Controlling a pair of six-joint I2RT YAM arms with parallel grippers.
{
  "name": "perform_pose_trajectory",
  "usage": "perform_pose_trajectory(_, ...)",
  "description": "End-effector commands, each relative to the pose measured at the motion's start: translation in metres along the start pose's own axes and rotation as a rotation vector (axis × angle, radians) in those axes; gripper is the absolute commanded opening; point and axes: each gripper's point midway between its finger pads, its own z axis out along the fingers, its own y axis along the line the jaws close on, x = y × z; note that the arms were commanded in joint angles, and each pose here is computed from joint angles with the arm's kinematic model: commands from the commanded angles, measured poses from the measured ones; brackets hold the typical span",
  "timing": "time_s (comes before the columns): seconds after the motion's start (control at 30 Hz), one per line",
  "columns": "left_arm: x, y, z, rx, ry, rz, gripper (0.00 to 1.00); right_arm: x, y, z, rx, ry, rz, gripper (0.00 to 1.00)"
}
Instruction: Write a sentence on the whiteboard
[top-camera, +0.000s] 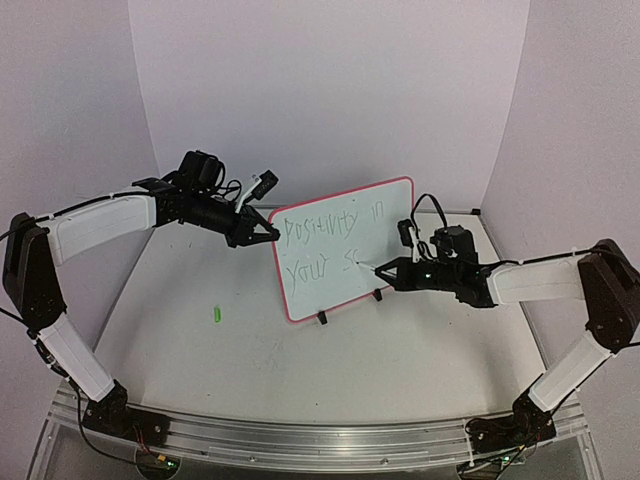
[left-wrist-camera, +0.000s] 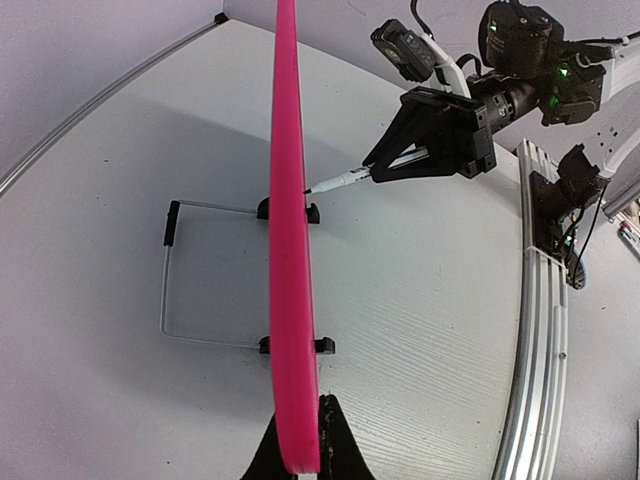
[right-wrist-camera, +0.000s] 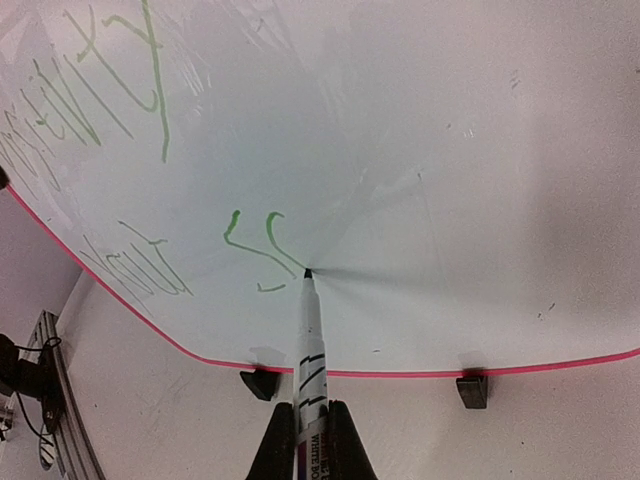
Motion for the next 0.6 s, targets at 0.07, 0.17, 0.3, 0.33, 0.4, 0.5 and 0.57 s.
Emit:
perform_pose_trajectory(0.07, 0.022, 0.001, 0.004, -0.03, 0.092, -0.001, 0.0, -0.02, -0.005, -0.009, 0.057, -0.071, -0.011, 0.0)
perform_pose_trajectory(0.17, 0.022, 0.001, 0.004, -0.029, 0.093, -0.002, 0.0, -0.028, -0.002, -0.01, 0.055, -0.087, -0.022, 0.0)
perform_pose_trajectory(0.3, 0.022, 0.001, 0.003, -0.03, 0.092, -0.001, 0.0, -0.04, 0.004, -0.012, 0.045, -0.112, -0.039, 0.0)
perform_pose_trajectory(0.33, 0.021, 0.001, 0.003, -0.03, 0.091, 0.001, 0.0, -0.042, 0.005, -0.013, 0.043, -0.116, -0.042, 0.0)
perform_pose_trajectory(0.4, 0.021, 0.0, 0.003, -0.031, 0.09, 0.0, 0.0, -0.046, 0.008, -0.014, 0.037, -0.123, -0.049, 0.0)
perform_pose_trajectory(0.5, 0.021, 0.0, 0.003, -0.03, 0.091, 0.001, 0.0, -0.05, 0.011, -0.015, 0.031, -0.13, -0.056, 0.0)
perform_pose_trajectory(0.57, 0.021, 0.0, 0.003, -0.029, 0.09, 0.001, 0.0, -0.051, 0.012, -0.015, 0.027, -0.128, -0.058, 0.0)
